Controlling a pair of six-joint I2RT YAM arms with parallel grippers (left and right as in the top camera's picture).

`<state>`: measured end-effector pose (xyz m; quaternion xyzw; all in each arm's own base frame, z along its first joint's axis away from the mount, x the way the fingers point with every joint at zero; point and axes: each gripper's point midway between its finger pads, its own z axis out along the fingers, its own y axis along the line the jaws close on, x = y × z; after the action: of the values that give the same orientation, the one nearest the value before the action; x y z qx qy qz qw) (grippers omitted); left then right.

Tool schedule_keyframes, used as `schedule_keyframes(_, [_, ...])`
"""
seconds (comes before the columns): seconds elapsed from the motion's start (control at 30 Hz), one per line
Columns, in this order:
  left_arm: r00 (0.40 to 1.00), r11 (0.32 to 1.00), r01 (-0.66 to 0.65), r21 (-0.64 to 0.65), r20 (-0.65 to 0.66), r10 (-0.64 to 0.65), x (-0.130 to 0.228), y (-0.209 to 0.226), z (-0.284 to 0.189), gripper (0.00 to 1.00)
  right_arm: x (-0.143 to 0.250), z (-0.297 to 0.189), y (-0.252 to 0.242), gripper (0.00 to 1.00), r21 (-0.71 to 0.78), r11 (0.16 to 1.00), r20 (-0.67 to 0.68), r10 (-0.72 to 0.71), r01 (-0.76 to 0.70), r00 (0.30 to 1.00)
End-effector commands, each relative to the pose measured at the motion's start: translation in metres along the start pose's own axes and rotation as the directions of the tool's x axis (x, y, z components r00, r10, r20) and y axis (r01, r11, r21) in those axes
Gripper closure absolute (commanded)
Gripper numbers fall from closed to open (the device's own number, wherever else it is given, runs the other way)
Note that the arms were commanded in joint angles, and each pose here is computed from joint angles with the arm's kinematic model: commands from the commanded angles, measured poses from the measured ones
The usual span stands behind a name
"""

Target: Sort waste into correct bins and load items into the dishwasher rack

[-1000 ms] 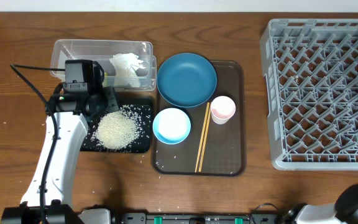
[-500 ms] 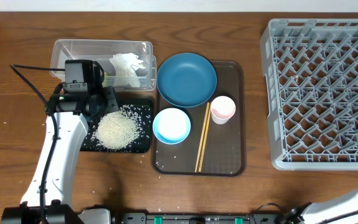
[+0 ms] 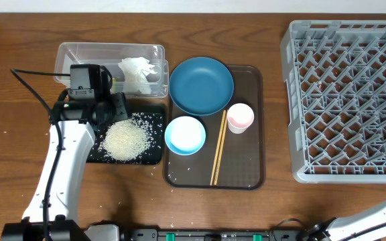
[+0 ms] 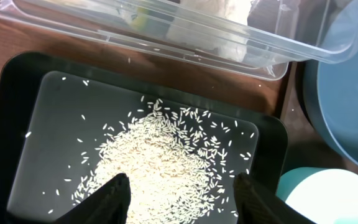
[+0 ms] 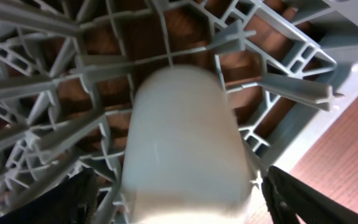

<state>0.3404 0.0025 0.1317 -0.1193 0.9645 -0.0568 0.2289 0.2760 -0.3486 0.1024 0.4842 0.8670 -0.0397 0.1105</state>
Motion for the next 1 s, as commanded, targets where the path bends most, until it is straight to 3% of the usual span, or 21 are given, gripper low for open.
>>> schedule_keyframes(0.0, [1.000,1.000,-0.007,-0.005,0.021,0.007,-0.004,0.001,-0.006,0.40,-0.004,-0.001,0.008,0.11,-0.057,0.998,0.001,0.010,-0.010,1.000])
schedule_keyframes(0.27, [0.999,1.000,-0.023,0.020,0.044,0.022,-0.010,-0.007,-0.010,0.39,-0.007,-0.031,0.036,0.10,-0.186,0.982,0.054,-0.009,0.019,0.999])
schedule_keyframes(0.4, [0.992,0.990,-0.101,0.094,0.090,0.093,-0.019,-0.038,-0.018,0.39,-0.004,-0.071,0.074,0.10,-0.305,0.939,0.143,-0.118,0.157,0.983])
schedule_keyframes(0.63, [0.943,0.930,-0.300,0.213,0.212,0.256,-0.022,-0.125,-0.028,0.41,0.034,-0.135,0.163,0.09,-0.404,0.767,0.313,-0.397,0.499,0.863])
schedule_keyframes(0.8, [0.900,0.861,-0.413,0.298,0.279,0.335,-0.009,-0.190,-0.027,0.41,0.080,-0.150,0.219,0.08,-0.428,0.648,0.330,-0.537,0.630,0.776])
schedule_keyframes(0.97, [0.906,0.833,-0.414,0.366,0.249,0.341,0.016,-0.234,-0.005,0.40,0.117,-0.154,0.256,0.08,-0.423,0.550,0.337,-0.642,0.720,0.689])
